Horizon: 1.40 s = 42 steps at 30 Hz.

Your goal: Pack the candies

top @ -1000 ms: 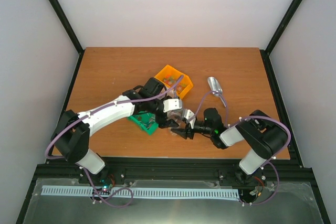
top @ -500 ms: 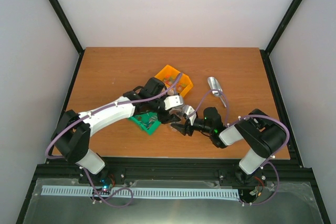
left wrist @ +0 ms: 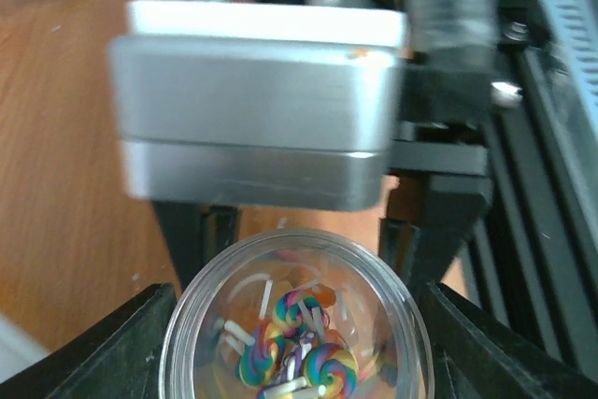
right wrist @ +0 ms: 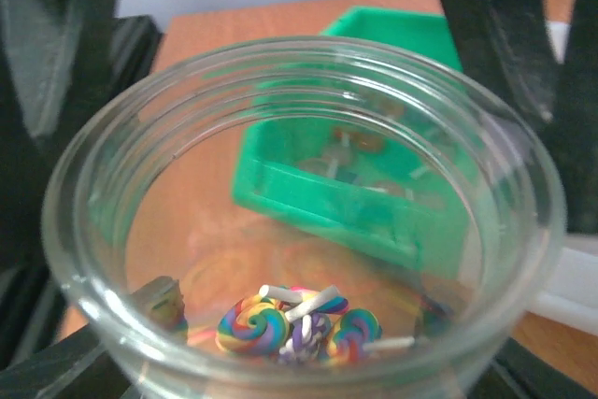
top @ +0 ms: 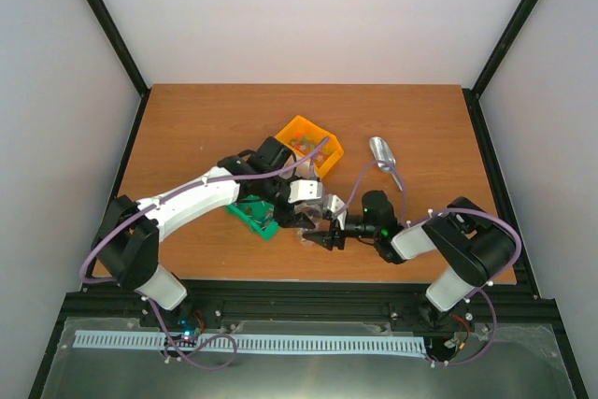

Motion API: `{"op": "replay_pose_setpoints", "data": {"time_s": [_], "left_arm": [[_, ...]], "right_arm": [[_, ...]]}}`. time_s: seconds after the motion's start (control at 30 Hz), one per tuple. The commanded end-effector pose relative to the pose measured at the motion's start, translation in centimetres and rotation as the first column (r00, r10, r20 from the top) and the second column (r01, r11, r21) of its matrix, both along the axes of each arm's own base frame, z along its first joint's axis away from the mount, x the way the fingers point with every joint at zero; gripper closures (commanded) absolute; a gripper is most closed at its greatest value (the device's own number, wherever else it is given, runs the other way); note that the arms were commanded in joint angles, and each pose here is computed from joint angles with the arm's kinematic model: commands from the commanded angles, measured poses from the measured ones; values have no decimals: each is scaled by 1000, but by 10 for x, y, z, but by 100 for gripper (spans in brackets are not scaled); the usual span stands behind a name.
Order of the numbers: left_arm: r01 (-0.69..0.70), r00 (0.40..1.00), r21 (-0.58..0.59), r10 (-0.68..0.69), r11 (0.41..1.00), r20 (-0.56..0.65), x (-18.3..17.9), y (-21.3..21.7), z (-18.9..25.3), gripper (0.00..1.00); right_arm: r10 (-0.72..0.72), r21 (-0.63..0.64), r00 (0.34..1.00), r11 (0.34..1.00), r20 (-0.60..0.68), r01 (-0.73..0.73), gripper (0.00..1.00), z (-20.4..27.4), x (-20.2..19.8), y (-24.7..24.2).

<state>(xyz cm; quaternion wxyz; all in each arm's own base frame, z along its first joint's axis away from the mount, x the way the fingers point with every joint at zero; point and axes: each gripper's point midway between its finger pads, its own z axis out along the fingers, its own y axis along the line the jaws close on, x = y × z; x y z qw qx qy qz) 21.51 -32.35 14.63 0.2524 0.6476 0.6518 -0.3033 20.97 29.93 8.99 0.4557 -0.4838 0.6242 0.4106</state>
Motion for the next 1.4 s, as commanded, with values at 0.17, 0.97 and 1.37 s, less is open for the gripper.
{"op": "replay_pose_setpoints", "data": {"time_s": [0.17,0.97,1.37], "left_arm": [[317,947,-5,-317,948,-48,-48,12,13,37],[-93,992,-53,97,994,80,24,-9,15,34],[373,924,-107,-379,922,-44,-66,17,44,35]], "right_arm": [[207,97,975,972,83,-215,75,42,-25,13],[-81,76,986,995,146,71,79,41,25,6],[316,90,946,942,80,-322,81,61,-27,24]]}}
